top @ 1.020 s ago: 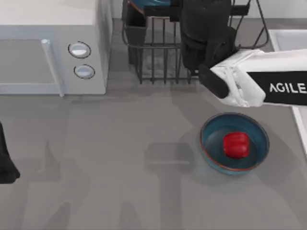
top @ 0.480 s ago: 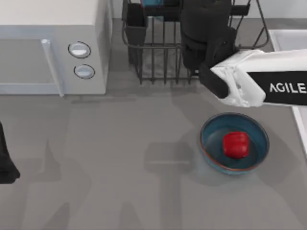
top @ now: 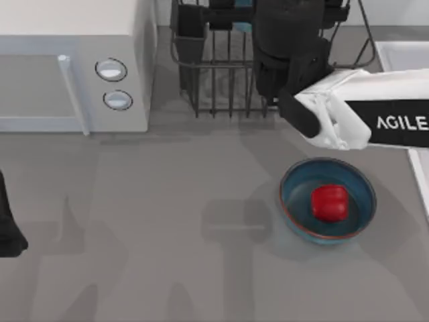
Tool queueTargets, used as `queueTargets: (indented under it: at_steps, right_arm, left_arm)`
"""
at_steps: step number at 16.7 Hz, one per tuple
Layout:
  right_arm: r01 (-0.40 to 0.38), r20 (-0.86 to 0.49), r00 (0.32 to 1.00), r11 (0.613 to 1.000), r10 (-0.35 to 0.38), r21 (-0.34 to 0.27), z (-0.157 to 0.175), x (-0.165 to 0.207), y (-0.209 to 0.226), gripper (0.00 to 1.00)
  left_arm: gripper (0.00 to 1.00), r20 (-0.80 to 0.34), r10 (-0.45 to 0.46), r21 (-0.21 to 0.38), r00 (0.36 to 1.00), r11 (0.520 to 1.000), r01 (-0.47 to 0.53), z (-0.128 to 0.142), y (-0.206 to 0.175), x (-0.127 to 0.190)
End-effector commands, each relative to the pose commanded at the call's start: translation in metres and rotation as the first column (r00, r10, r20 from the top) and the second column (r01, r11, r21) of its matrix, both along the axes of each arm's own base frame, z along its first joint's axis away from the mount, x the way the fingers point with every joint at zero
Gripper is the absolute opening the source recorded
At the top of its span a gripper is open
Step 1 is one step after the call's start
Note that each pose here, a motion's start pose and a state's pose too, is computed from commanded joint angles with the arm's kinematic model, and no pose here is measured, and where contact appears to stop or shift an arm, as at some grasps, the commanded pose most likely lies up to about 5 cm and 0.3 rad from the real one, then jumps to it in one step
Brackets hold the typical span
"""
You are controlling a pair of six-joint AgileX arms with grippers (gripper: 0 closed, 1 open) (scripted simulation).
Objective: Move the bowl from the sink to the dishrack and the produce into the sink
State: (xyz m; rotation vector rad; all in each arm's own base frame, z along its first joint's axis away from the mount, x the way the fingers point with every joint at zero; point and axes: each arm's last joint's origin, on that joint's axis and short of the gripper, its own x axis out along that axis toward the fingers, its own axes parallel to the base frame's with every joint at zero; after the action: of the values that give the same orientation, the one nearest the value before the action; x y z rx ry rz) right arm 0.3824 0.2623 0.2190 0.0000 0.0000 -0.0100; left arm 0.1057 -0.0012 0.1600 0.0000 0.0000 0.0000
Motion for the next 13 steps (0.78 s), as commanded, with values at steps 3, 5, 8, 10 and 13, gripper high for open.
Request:
queueTargets:
  at_steps: [3, 5, 8, 10, 13]
  right_arm:
    - [0.0, 0.0, 1.0, 1.0, 0.0, 0.0, 0.0, 0.0, 0.0, 1.0]
    - [-0.003, 0.0, 1.0, 1.0, 0.003, 0.0, 0.0, -0.001, 0.001, 1.0]
    - [-0.001, -0.012, 1.0, 1.0, 0.001, -0.008, 0.002, -0.002, -0.007, 1.0]
    - [-0.001, -0.034, 0.999, 1.0, 0.0, -0.021, 0.007, -0.008, -0.025, 1.0]
    - [-0.003, -0.061, 0.998, 0.999, 0.001, -0.033, 0.028, -0.028, -0.066, 1.0]
  left_arm:
    - [1.0, 0.0, 0.0, 0.0, 1.0, 1.0, 0.0, 0.0, 0.0, 0.0]
    - [1.0, 0.0, 0.0, 0.0, 1.0, 1.0, 0.0, 0.0, 0.0, 0.0]
    - [1.0, 0.0, 0.0, 0.0, 1.0, 1.0, 0.0, 0.0, 0.0, 0.0]
    - [1.0, 0.0, 0.0, 0.0, 1.0, 1.0, 0.0, 0.0, 0.0, 0.0]
    - [1.0, 0.0, 0.0, 0.0, 1.0, 1.0, 0.0, 0.0, 0.0, 0.0]
